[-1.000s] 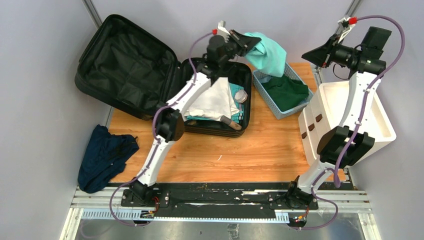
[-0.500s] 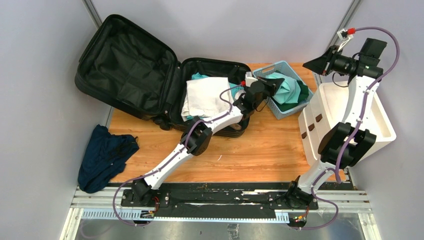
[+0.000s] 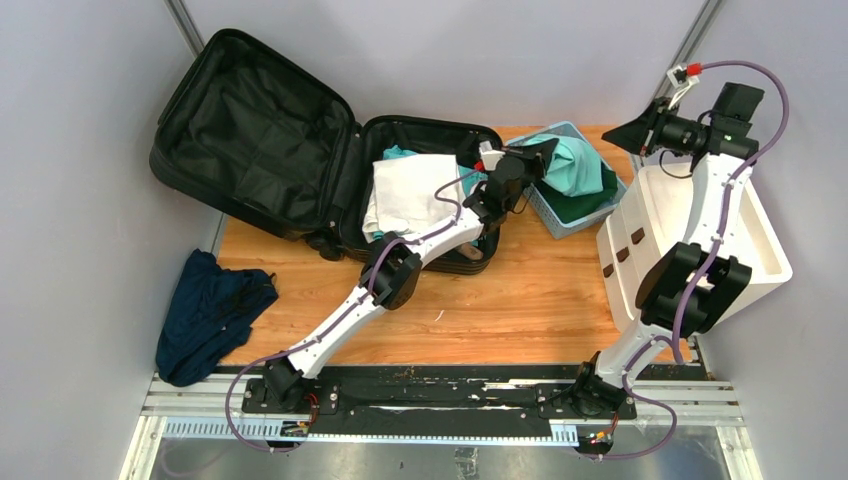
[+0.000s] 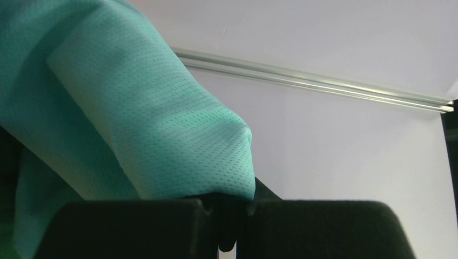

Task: Open, take out, and arrange the luggage
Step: Place the clothes in the bin.

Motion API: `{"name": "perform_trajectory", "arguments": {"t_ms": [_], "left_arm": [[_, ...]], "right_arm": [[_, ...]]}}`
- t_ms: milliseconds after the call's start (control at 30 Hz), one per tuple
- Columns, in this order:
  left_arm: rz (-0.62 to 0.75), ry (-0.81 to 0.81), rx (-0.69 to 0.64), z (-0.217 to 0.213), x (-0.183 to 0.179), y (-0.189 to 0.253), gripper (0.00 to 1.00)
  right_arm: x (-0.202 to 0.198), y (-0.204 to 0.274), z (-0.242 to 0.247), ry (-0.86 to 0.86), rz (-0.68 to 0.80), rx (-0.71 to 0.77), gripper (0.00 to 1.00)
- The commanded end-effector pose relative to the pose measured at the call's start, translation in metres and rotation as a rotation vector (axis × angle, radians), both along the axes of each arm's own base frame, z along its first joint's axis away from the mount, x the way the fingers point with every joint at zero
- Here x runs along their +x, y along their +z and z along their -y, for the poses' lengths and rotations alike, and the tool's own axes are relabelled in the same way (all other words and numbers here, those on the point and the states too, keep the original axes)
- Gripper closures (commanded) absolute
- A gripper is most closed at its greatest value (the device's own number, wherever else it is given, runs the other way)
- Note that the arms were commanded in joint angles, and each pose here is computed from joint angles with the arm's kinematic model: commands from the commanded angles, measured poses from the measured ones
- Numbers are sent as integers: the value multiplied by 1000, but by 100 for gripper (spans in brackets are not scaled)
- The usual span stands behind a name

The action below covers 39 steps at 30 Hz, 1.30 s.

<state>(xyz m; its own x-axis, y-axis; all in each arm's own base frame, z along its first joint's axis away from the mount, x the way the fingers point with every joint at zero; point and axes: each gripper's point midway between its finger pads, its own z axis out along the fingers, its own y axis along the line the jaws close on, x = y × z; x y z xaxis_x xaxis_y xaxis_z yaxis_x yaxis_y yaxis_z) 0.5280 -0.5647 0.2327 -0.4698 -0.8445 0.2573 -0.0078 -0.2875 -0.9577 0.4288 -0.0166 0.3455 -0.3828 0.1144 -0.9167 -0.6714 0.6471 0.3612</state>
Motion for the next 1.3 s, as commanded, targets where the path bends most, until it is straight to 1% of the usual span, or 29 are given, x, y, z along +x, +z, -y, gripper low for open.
{"name": "perform_trajectory", "arguments": {"t_ms": [0,33,100,200,233,300,367,500,533,667,767,867,933,967,1067,1133,1267], "left_arm": [[-22,-29,-13,10,-7,-22,98],[-18,-53,13,14,-10,-27,94],[-6,-81,72,16,-15,-28,83],[9,-101,191,6,-18,-26,69],[6,-108,234,2,-20,-27,68],[-43,-143,330,-4,-23,-42,66],[-58,-188,392,-5,-28,-46,61],[-36,-205,464,-10,-32,-37,55],[-24,-200,480,-13,-31,-32,50],[21,-179,534,-27,-28,-10,41],[65,-181,560,-34,-28,6,37],[76,-198,598,-40,-28,10,37],[66,-226,626,-42,-30,3,37],[48,-246,631,-43,-32,-4,36],[30,-296,649,-44,-37,-15,36],[55,-326,688,-47,-42,-11,36],[156,-359,760,-61,-45,14,36]], "right_arm": [[-2,-20,-7,-6,-9,-66,81],[-2,-26,-9,-7,-14,-85,81],[-1,-37,-10,-10,-22,-133,80],[1,-54,-11,-16,-46,-197,79],[1,-58,-11,-17,-56,-211,79],[1,-65,-14,-10,-68,-232,79],[1,-71,-19,2,-78,-251,78],[1,-83,-28,23,-95,-306,78],[2,-88,-28,20,-104,-323,78],[7,-103,-26,1,-144,-369,77],[9,-113,-26,-7,-174,-395,75],[9,-123,-30,9,-188,-421,62],[9,-129,-34,24,-189,-446,54],[11,-134,-35,28,-196,-458,52],[13,-149,-35,36,-225,-496,49],[14,-161,-32,26,-255,-530,49],[19,-184,-23,-44,-315,-567,48]]}}
